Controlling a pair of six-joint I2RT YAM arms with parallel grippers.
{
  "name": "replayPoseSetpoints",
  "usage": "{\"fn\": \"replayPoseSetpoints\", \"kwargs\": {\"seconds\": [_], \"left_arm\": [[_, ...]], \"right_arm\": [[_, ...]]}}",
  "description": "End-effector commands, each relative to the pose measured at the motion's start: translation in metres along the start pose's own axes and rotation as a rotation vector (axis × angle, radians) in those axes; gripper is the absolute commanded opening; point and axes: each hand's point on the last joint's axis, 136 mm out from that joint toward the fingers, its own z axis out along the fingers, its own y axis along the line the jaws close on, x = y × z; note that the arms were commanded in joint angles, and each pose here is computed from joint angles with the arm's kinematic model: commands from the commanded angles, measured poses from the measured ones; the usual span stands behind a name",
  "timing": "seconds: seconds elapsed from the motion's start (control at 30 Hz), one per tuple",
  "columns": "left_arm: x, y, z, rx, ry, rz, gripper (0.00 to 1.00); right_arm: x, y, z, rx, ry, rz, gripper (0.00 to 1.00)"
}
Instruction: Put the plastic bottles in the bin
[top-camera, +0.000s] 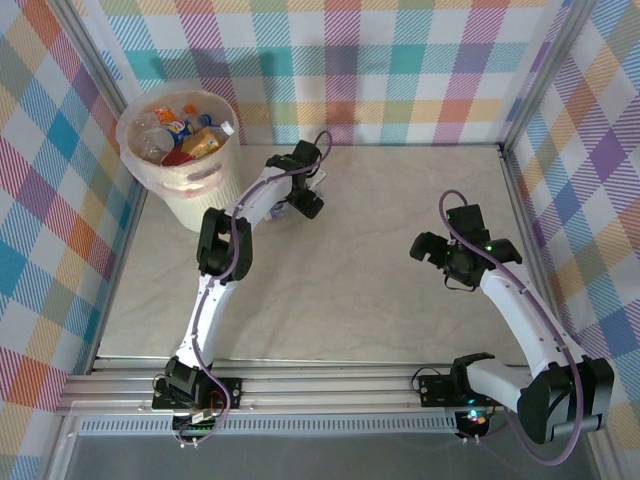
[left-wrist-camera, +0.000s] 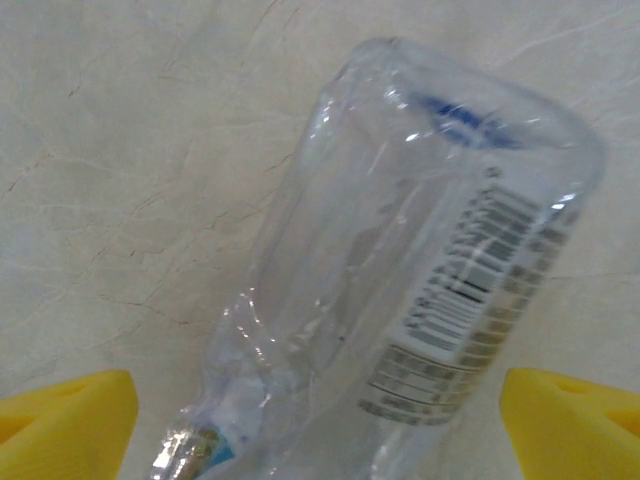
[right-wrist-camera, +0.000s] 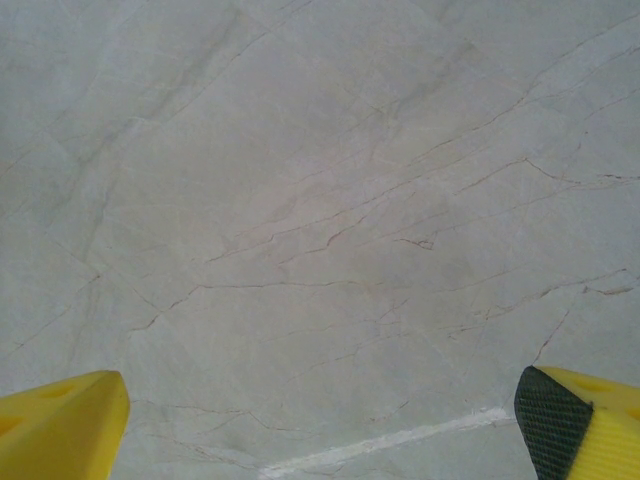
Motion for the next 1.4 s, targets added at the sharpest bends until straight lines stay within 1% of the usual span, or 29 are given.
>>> {"fn": "replayPoseSetpoints", "kwargs": {"seconds": [0.0,0.13,0.23,0.37,0.43,0.57,0.73,0.8,0.93,1.03,1.2,1.37], "left_arm": [[0.011,0.009,0.005,-0.006,0.041,-0.020,0.92],[0.017,0.010,0.012,0.002,0.053,-0.039,0.89],[0.020,0.010,0.016,0.003,0.055,-0.051,0.84],[0.023,0.007,0.018,0.016,0.061,-0.065,0.68],[0.025,0.004,0.017,0.027,0.061,-0.072,0.66],[0.027,-0.001,0.010,0.047,0.047,-0.092,0.56],[0.025,-0.010,-0.006,0.075,0.008,-0.122,0.54],[0.022,-0.013,-0.012,0.082,-0.017,-0.136,0.48],[0.017,-0.019,-0.027,0.089,-0.065,-0.162,0.47],[0.011,-0.028,-0.042,0.098,-0.114,-0.173,0.41],[0.004,-0.038,-0.071,0.107,-0.195,-0.201,0.40],[0.004,-0.048,-0.099,0.120,-0.278,-0.270,0.38]], "right_arm": [[0.004,-0.002,0.006,0.006,0.011,0.009,1.00],[0.005,-0.001,0.009,0.001,0.019,0.011,1.00],[0.005,0.000,0.010,-0.001,0.022,0.011,1.00],[0.006,-0.001,0.010,0.001,0.023,0.013,1.00],[0.007,-0.001,0.011,0.004,0.025,0.011,1.00],[0.006,-0.001,0.011,0.004,0.023,0.012,1.00],[0.006,0.000,0.012,-0.006,0.022,0.015,1.00],[0.007,0.000,0.013,-0.005,0.020,0.018,1.00],[0.008,-0.001,0.014,-0.005,0.020,0.022,1.00],[0.007,-0.002,0.014,-0.003,0.015,0.023,1.00],[0.007,-0.003,0.014,-0.004,0.007,0.027,1.00],[0.008,-0.004,0.014,-0.011,-0.004,0.037,1.00]]}}
